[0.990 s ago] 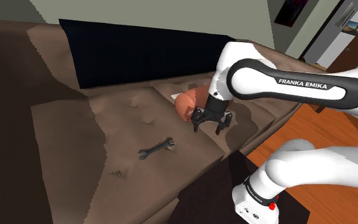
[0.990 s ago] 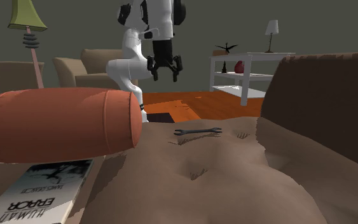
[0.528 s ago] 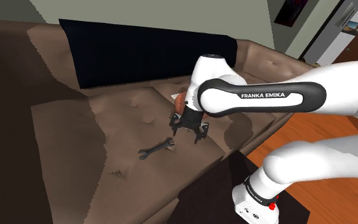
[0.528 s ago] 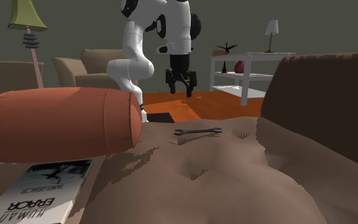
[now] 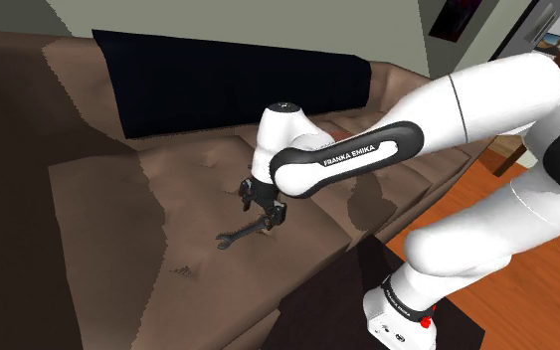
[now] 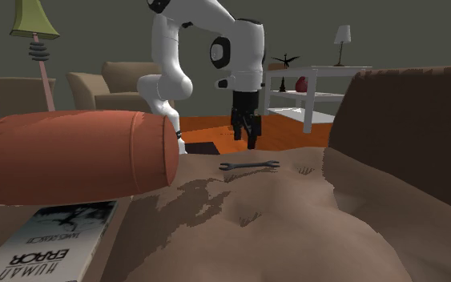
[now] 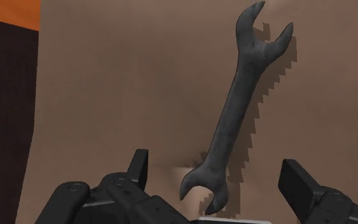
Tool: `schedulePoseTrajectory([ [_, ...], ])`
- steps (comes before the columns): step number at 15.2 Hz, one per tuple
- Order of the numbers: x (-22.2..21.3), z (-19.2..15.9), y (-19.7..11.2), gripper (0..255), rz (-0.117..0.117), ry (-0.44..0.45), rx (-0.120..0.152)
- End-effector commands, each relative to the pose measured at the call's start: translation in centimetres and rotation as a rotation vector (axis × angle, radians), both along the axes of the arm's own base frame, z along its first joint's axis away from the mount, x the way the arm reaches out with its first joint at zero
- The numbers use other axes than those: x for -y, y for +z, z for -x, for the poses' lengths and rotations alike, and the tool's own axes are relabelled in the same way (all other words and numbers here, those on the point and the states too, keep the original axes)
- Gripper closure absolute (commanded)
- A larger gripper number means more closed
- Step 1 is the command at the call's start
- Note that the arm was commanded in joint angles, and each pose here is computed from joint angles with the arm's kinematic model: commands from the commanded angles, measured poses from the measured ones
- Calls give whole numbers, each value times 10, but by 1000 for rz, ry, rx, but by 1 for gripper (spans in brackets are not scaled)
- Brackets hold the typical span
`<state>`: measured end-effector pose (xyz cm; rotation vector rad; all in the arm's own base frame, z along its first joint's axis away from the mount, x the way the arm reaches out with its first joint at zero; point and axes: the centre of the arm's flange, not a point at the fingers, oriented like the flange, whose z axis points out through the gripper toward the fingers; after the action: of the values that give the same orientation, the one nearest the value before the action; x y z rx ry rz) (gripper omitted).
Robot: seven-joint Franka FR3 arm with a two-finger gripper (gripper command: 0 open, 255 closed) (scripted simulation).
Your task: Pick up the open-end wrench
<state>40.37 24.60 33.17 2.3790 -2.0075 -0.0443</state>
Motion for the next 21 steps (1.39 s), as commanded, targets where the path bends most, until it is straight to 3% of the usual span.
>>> schedulePoseTrajectory([
  [1,-4,-14,-12,0,8,-83,13],
  [10,-4,-14,-52,0,8,-83,13],
  [11,-3,-15,-52,255,8,-83,13],
  [21,-4,-14,-47,255,8,-83,13],
])
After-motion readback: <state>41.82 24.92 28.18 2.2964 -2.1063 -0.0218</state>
